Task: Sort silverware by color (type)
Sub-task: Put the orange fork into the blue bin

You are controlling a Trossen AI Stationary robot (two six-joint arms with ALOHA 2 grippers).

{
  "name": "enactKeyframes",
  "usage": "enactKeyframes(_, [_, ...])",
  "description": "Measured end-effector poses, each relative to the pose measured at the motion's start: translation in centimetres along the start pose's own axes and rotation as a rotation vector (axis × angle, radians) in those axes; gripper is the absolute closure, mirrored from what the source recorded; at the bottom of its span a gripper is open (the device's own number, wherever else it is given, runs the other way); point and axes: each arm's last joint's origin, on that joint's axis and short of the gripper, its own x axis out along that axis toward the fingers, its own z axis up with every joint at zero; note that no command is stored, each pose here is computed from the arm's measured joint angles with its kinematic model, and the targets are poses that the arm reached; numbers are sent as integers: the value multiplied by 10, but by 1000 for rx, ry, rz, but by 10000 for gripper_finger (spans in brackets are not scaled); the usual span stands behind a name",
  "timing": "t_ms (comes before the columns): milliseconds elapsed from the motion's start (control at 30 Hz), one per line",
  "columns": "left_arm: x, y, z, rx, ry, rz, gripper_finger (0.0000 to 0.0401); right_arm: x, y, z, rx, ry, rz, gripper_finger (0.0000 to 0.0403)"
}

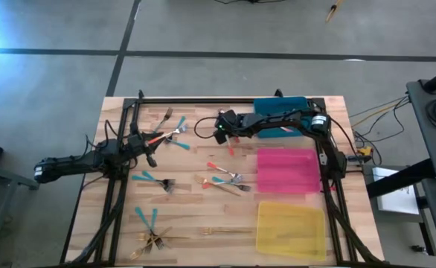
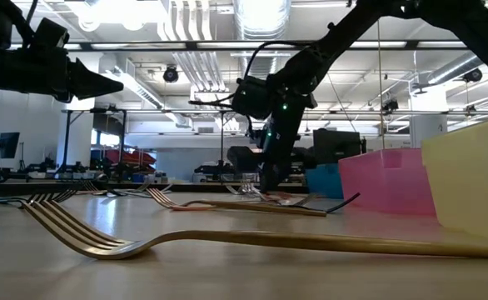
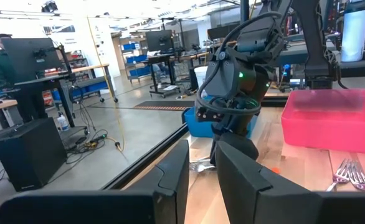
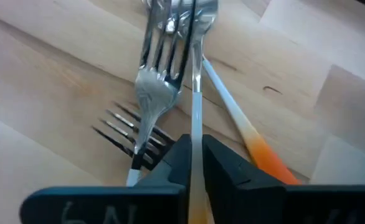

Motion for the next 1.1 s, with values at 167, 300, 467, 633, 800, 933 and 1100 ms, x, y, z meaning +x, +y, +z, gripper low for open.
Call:
enactKeyframes(167, [0,0,0,0,0,0,337,-13,-1,7,-4,-27,17,394])
enactKeyframes(300, [0,0,0,0,0,0,337,-29,-4,14,-32,-66,12,394])
enactKeyframes(467, [0,0,0,0,0,0,337,-63,-24,26,-153,-84,-79,394])
enactKeyframes(633, [0,0,0,0,0,0,337,-106,-61,27,-281,42,-184,394])
enactKeyframes(800, [0,0,0,0,0,0,337,-142,-92,21,-340,162,-281,394])
enactKeyframes(933, [0,0,0,0,0,0,337,-155,-106,16,-349,220,-315,394])
enactKeyframes(1100, [0,0,0,0,0,0,337,-151,-113,10,-389,285,-331,394])
